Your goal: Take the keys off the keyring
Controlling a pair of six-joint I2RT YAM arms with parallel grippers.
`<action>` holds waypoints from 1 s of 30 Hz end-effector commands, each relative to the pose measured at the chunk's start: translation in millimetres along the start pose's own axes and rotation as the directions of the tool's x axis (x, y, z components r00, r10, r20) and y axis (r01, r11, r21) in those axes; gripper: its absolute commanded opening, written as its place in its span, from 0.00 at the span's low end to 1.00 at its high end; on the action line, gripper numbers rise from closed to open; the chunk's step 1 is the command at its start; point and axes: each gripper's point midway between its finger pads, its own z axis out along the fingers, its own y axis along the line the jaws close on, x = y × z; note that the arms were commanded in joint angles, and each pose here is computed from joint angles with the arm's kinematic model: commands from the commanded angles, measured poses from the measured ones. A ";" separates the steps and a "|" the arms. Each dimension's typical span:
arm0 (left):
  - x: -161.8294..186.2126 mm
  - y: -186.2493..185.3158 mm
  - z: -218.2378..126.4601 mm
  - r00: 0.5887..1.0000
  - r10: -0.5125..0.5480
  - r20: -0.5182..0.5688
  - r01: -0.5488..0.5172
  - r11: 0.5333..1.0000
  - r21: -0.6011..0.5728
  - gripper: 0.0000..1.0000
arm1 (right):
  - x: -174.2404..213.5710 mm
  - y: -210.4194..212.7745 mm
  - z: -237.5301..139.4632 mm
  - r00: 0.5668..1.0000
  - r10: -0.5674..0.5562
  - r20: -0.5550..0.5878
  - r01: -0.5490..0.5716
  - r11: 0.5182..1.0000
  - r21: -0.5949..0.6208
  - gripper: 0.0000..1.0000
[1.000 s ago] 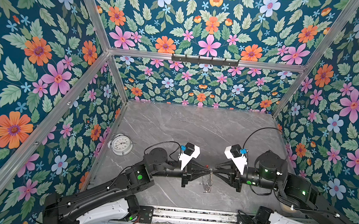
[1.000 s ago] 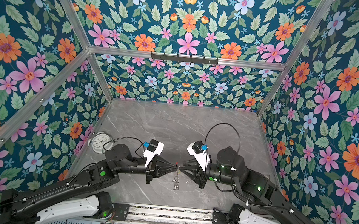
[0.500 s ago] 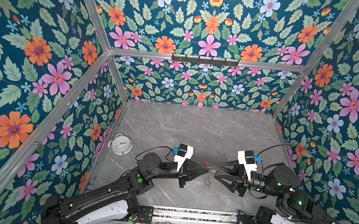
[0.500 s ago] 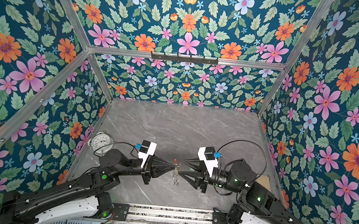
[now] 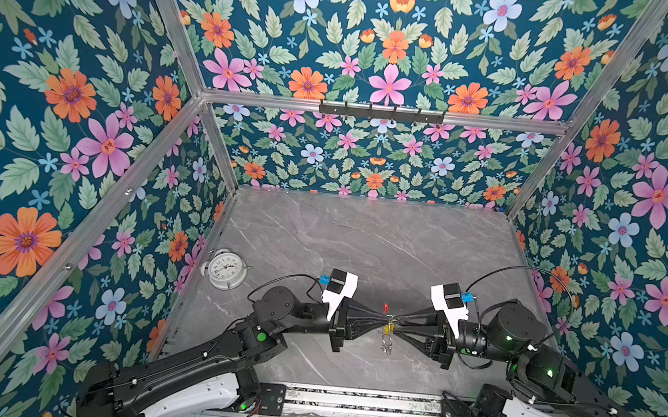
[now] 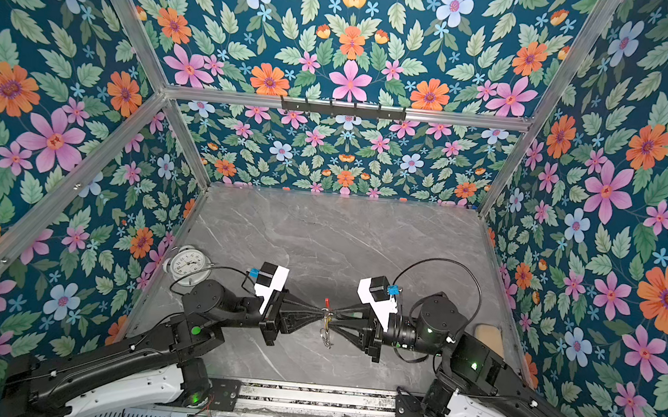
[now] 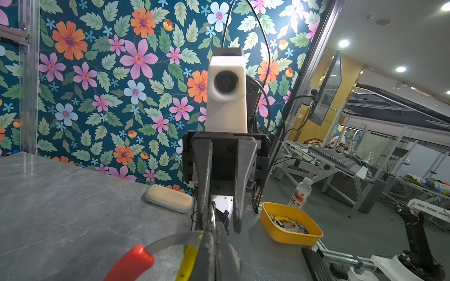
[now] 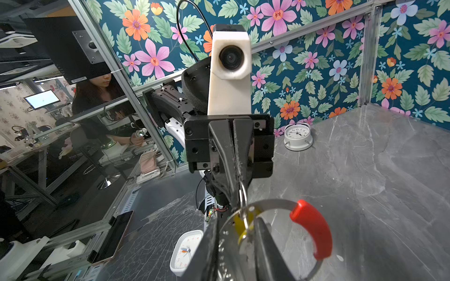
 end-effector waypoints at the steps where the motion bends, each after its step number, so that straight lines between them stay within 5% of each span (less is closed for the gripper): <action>1: -13.0 -9.1 -1.4 0.999 0.022 0.048 -0.024 0.999 0.034 0.00 | -1.9 0.9 -0.8 1.000 -0.011 0.012 0.011 1.000 -0.002 0.25; 11: -12.2 -10.2 0.4 0.999 0.015 0.050 -0.017 0.999 0.052 0.00 | -3.6 2.1 0.9 1.000 -0.010 0.008 0.010 1.000 -0.010 0.16; 18: -15.2 -10.9 -1.3 0.998 0.020 0.065 -0.023 0.999 0.047 0.00 | -0.3 0.6 0.9 1.000 -0.007 -0.003 0.007 1.000 -0.005 0.00; 30: -20.2 -14.9 -4.6 0.993 0.027 0.119 -0.036 0.997 0.071 0.00 | 14.5 -5.5 6.6 0.999 0.032 -0.043 -0.032 0.999 0.002 0.00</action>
